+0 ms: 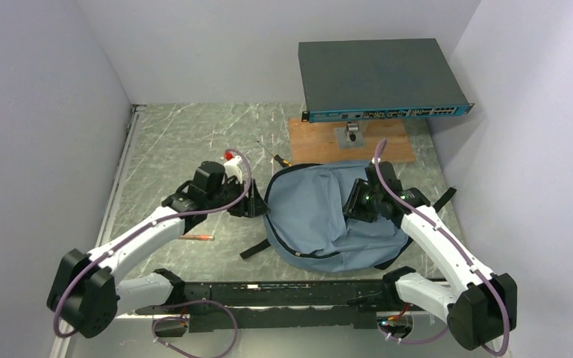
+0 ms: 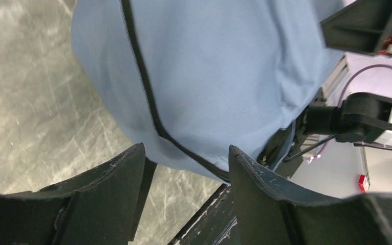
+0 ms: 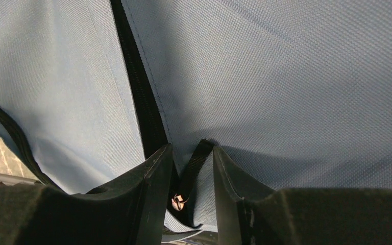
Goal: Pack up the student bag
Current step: Unzip the student bag at the center of the board.
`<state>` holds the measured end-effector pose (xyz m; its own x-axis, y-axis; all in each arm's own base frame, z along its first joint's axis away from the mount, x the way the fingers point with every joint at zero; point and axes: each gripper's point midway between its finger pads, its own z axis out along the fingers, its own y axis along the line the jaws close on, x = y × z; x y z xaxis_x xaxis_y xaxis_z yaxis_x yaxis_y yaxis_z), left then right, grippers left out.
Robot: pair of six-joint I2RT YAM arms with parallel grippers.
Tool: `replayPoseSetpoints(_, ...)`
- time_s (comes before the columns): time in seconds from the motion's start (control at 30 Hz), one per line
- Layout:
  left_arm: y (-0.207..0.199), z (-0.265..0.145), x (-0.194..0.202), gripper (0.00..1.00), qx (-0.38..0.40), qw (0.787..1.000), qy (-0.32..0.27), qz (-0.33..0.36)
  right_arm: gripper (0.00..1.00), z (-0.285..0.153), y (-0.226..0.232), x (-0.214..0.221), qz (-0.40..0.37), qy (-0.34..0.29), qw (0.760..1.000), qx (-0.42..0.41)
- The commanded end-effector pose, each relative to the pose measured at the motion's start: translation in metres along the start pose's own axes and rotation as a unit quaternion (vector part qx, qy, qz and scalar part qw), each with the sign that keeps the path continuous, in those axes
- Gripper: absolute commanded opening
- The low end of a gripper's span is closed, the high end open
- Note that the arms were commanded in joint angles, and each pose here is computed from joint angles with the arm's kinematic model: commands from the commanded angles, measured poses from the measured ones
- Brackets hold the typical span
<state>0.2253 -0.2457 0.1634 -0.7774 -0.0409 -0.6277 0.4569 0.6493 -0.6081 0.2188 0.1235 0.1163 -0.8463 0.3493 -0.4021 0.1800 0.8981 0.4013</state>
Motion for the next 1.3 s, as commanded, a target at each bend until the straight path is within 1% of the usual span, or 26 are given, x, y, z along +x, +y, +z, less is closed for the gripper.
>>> replayPoseSetpoints(0.0,0.007,0.023,0.016,0.65,0.007,1.000,0.019,-0.019,0.37,0.004,0.018,-0.002,0.012,0.000,0.999,-0.044)
replayPoseSetpoints(0.03,0.006,0.028,0.019,0.64,0.011,1.000,0.023,-0.018,0.36,0.005,0.019,-0.001,0.012,0.000,0.999,-0.048)
replayPoseSetpoints(0.17,-0.001,0.045,0.034,0.58,0.019,0.998,0.047,-0.021,0.29,0.007,0.024,-0.001,0.010,-0.003,0.998,-0.062)
replayPoseSetpoints(0.27,-0.005,0.047,0.035,0.59,0.014,0.999,0.045,-0.011,0.21,0.007,0.027,0.001,0.013,-0.006,0.998,-0.068)
replayPoseSetpoints(0.3,-0.004,0.046,0.033,0.60,0.009,0.999,0.038,-0.006,0.21,0.007,0.025,0.003,0.012,-0.007,0.998,-0.061)
replayPoseSetpoints(0.33,-0.004,0.044,0.030,0.61,0.004,0.999,0.032,0.000,0.26,0.007,0.022,0.004,0.011,-0.009,0.999,-0.052)
replayPoseSetpoints(0.37,-0.003,0.042,0.028,0.62,-0.001,1.000,0.026,0.005,0.35,0.007,0.021,0.007,0.006,-0.010,0.999,-0.047)
replayPoseSetpoints(0.4,-0.003,0.039,0.025,0.64,-0.006,1.000,0.019,0.011,0.41,0.007,0.019,0.011,0.001,-0.010,0.999,-0.044)
replayPoseSetpoints(0.47,-0.004,0.033,0.020,0.65,-0.011,1.000,0.009,0.019,0.44,0.007,0.018,0.016,-0.003,-0.015,0.999,-0.040)
replayPoseSetpoints(0.57,-0.006,0.027,0.015,0.65,-0.015,1.000,-0.001,0.023,0.38,0.007,0.015,0.020,-0.013,-0.033,0.999,-0.027)
replayPoseSetpoints(0.67,-0.016,0.016,0.006,0.66,-0.018,0.999,-0.019,0.039,0.22,0.006,0.011,0.016,-0.025,-0.068,0.997,-0.010)
replayPoseSetpoints(0.7,-0.019,0.011,0.000,0.67,-0.022,0.998,-0.033,0.047,0.18,0.005,0.010,0.013,-0.030,-0.079,0.996,-0.007)
replayPoseSetpoints(0.8,-0.047,-0.002,-0.015,0.69,-0.010,0.994,-0.078,0.081,0.09,-0.004,0.014,0.002,-0.043,-0.114,0.992,-0.019)
replayPoseSetpoints(0.87,-0.066,-0.006,-0.022,0.70,0.009,0.990,-0.106,0.092,0.01,-0.010,0.022,-0.006,-0.057,-0.137,0.988,-0.042)
replayPoseSetpoints(0.97,-0.091,0.001,-0.027,0.75,0.036,0.985,-0.136,0.099,0.00,-0.016,0.034,-0.015,-0.079,-0.155,0.982,-0.070)
replayPoseSetpoints(1.03,-0.109,0.012,-0.026,0.77,0.057,0.984,-0.144,0.092,0.00,-0.016,0.040,-0.016,-0.091,-0.153,0.981,-0.077)
replayPoseSetpoints(1.07,-0.113,0.019,-0.027,0.77,0.055,0.983,-0.151,0.085,0.00,-0.016,0.044,-0.015,-0.097,-0.148,0.980,-0.087)
replayPoseSetpoints(1.13,-0.126,0.034,-0.028,0.78,0.062,0.983,-0.157,0.070,0.00,-0.014,0.054,-0.009,-0.110,-0.131,0.979,-0.112)
replayPoseSetpoints(1.2,-0.131,0.052,-0.027,0.77,0.059,0.986,-0.148,0.052,0.00,-0.014,0.068,0.002,-0.133,-0.107,0.973,-0.155)
replayPoseSetpoints(1.27,-0.132,0.066,-0.028,0.76,0.045,0.989,-0.136,0.027,0.00,-0.012,0.068,0.013,-0.142,-0.079,0.973,-0.162)
